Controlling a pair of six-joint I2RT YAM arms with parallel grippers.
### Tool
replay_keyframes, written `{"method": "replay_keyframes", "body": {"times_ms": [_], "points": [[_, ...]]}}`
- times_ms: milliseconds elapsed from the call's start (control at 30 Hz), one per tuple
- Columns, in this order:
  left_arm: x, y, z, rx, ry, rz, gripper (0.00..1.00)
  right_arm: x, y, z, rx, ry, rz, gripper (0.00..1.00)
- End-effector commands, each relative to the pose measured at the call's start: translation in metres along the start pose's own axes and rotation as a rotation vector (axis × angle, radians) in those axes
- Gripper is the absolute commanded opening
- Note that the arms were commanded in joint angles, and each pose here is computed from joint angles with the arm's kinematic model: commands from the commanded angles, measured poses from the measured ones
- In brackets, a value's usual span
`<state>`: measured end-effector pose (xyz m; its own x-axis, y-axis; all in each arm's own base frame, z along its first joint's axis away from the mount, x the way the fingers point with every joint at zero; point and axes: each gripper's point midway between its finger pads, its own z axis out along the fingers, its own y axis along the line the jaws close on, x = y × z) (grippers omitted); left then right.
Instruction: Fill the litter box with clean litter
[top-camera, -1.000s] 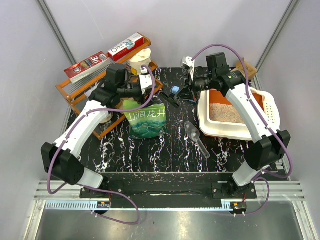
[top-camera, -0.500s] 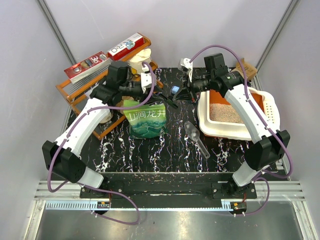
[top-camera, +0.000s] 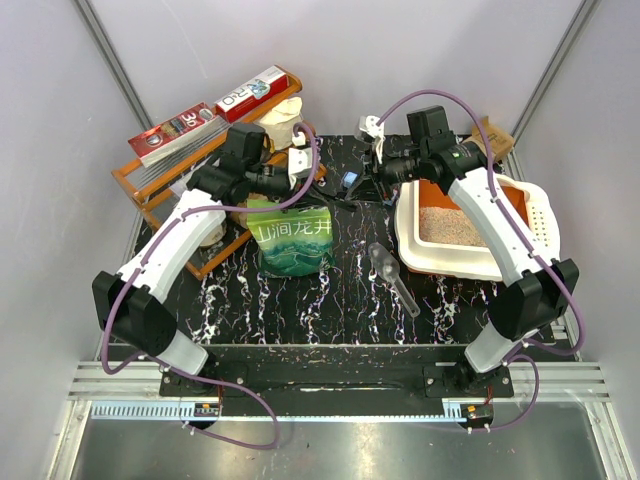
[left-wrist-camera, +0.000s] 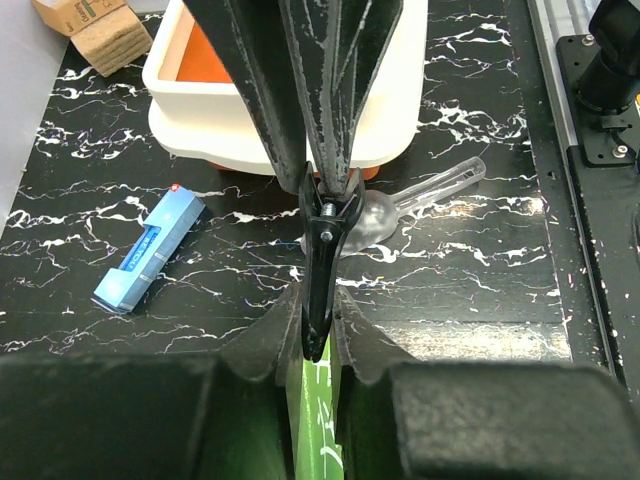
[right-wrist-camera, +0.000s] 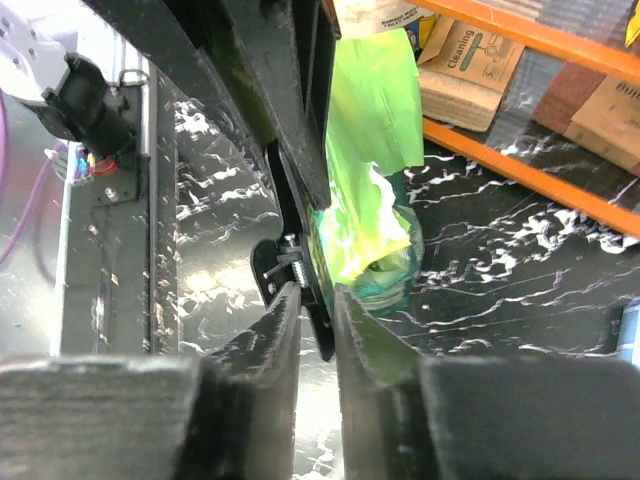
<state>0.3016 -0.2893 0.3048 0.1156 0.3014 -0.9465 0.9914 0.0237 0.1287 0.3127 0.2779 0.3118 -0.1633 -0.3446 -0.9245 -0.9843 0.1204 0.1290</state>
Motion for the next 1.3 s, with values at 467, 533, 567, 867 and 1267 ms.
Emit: {"method": "replay_keyframes", "body": {"times_ms": [467, 533, 567, 867, 1267], "points": [[-0.022, 0.002, -0.002, -0.011, -0.051, 0.050, 0.00, -0.016, 0.013, -0.015, -0.016, -0.079, -0.163, 0.88], [-0.028, 0.005, -0.002, -0.020, -0.070, 0.052, 0.00, -0.013, 0.013, -0.006, -0.028, -0.066, -0.172, 0.82], [-0.029, 0.004, -0.001, -0.016, -0.073, 0.038, 0.00, -0.012, 0.012, -0.003, -0.022, -0.058, -0.182, 0.81], [-0.028, 0.002, 0.000, -0.009, -0.081, 0.019, 0.00, -0.018, 0.009, 0.008, 0.011, -0.071, -0.222, 0.71], [-0.027, 0.004, 0.002, -0.009, -0.083, -0.012, 0.25, -0.017, 0.006, 0.010, 0.056, -0.053, -0.235, 0.28]]}}
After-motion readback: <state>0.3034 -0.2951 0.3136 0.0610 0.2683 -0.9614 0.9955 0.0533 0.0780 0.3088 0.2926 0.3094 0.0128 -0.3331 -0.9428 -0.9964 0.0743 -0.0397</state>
